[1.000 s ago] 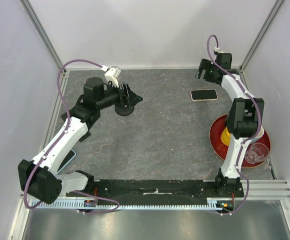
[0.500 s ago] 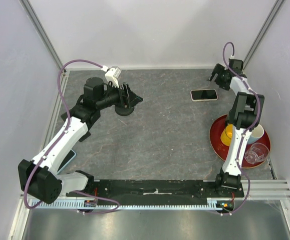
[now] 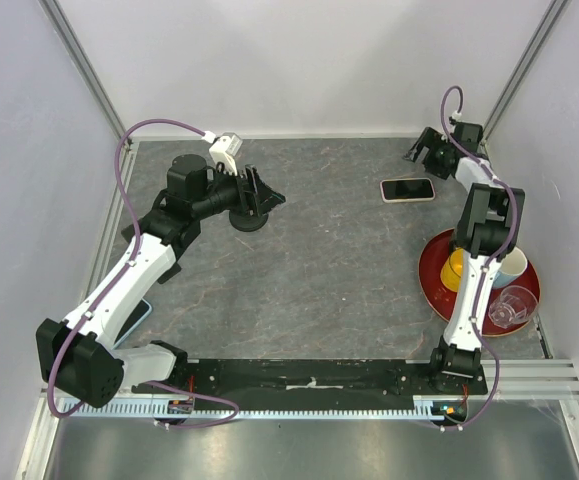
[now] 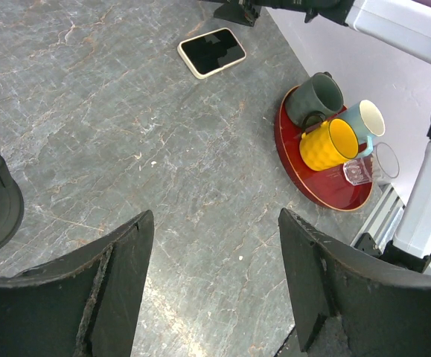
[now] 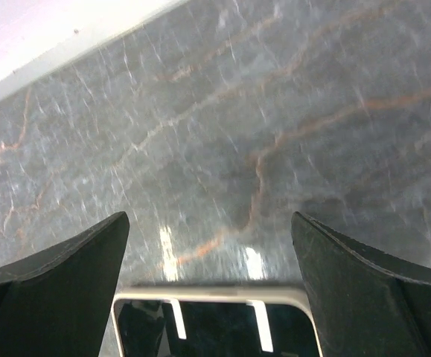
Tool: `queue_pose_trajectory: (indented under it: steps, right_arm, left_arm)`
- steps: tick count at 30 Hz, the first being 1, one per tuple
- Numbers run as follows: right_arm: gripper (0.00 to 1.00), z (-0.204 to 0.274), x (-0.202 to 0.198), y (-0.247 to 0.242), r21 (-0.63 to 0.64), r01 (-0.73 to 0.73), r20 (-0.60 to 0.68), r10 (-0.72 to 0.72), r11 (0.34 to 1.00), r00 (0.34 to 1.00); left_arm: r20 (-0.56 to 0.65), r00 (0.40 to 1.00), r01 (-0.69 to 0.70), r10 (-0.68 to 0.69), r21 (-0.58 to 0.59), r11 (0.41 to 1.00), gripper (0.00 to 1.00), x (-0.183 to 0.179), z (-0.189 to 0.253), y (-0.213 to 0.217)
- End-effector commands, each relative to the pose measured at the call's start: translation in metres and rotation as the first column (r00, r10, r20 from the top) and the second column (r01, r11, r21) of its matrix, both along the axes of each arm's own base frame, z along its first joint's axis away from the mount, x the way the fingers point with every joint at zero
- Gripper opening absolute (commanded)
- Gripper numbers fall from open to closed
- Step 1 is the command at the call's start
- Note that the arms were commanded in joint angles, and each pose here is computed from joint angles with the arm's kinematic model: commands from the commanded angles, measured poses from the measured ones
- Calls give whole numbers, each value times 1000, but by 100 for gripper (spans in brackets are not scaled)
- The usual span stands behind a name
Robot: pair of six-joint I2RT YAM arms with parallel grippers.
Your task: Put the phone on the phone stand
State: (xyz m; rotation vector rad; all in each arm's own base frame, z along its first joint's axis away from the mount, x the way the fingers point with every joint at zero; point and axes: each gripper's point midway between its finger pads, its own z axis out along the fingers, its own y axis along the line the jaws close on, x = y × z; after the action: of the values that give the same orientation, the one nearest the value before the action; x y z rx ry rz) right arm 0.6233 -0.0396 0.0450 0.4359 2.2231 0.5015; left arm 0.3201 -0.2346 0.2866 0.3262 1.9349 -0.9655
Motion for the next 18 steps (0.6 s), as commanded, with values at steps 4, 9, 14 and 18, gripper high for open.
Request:
queue_pose_trajectory:
  steps: [4,9,14,18]
  right_arm:
    - [98,-3,-63,9,-2,30,-115,-30,1000,993]
    - [98,5,-104,31,-1,-32,-137,31,999,990]
    - [98,11,-144,76,2,-121,-141,120,993,983]
    - [98,26,-182,130,-17,-206,-135,202,978,970]
  left_arm:
    - [56,997,45,-43,-29,999,74,-3,17,-6]
    - [59,997,45,-43,-32,998,74,-4,19,-6]
    - [66,997,44,-42,-33,998,74,-5,21,-5]
    - [68,997,40,-38,-31,999,74,-4,21,-5]
